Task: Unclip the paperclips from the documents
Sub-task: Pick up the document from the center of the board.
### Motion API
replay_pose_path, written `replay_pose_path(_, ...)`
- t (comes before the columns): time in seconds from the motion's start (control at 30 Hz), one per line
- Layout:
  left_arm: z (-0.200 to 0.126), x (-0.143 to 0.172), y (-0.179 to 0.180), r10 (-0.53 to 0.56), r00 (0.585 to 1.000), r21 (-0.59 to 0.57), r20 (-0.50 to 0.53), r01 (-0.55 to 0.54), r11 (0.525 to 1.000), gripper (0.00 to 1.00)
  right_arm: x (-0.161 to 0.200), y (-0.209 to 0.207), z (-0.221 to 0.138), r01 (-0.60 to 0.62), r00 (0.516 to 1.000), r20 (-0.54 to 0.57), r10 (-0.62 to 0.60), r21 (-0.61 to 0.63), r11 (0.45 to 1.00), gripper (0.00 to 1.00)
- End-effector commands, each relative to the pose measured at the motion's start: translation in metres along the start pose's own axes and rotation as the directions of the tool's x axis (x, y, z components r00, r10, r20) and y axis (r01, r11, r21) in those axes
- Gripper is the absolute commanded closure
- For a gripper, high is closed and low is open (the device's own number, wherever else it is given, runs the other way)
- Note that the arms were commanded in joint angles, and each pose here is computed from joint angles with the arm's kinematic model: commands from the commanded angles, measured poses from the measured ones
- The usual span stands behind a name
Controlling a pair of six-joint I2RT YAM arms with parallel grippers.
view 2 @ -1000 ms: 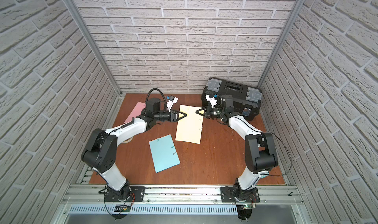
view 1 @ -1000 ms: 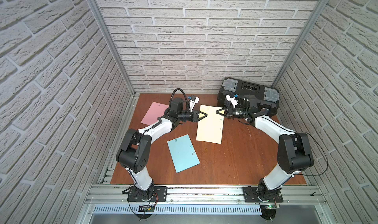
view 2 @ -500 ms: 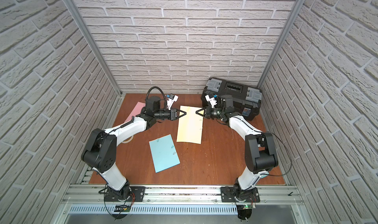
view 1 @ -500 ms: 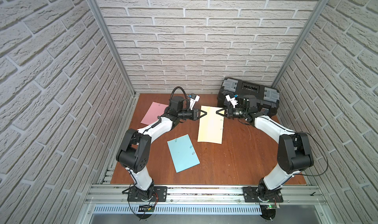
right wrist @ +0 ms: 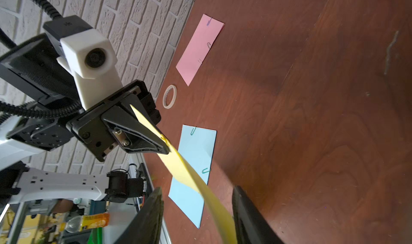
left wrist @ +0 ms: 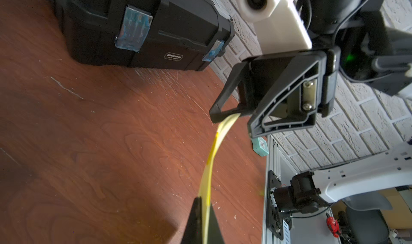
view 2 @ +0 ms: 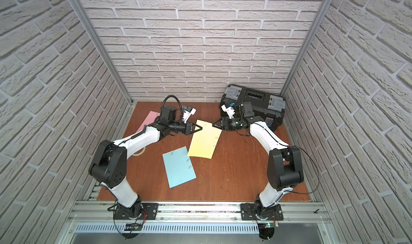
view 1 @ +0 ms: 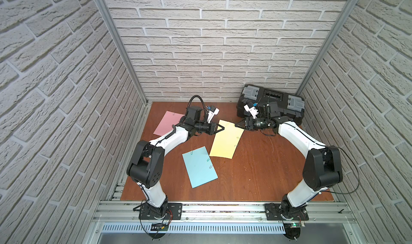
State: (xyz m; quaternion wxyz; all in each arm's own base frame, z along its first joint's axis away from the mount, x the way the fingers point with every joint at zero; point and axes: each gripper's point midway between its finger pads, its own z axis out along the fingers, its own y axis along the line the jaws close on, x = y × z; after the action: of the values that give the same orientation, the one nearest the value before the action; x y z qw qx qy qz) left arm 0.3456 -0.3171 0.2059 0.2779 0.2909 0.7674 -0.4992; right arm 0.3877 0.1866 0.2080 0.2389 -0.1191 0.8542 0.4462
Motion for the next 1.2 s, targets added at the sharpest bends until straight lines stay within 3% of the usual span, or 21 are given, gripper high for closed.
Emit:
replay_pose_path(0.0,-0.014,-0.001,-0.025,0.114,0.993,0.059,0.000,-0.114,0.992,1.00,0.003,0.017,-0.020,0.134,0.991,-0.016,-0.134,0.057,0.989,0.44)
replay_pose_path(0.23,-0.019,0.002,-0.041,0.156,0.988,0.091,-0.015,-0.154,0.984,1.00,0.002,0.045,-0.030,0.310,0.951,-0.003,-0.310,0.008,0.951,0.40)
replay_pose_path(0.53,-0.027,0.011,-0.060,0.206,0.975,0.142,-0.083,-0.193,0.971,1.00,0.008,0.087,-0.020,0.553,0.831,0.003,-0.557,-0.123,0.824,0.44)
replay_pose_path(0.83,-0.031,0.013,-0.076,0.219,0.970,0.186,-0.105,-0.197,0.963,1.00,0.018,0.104,0.001,0.566,0.804,-0.013,-0.594,-0.290,0.772,0.49)
replay_pose_path(1.17,-0.034,0.015,-0.085,0.226,0.968,0.208,-0.109,-0.200,0.957,1.00,0.029,0.102,0.008,0.535,0.814,-0.032,-0.580,-0.348,0.770,0.65)
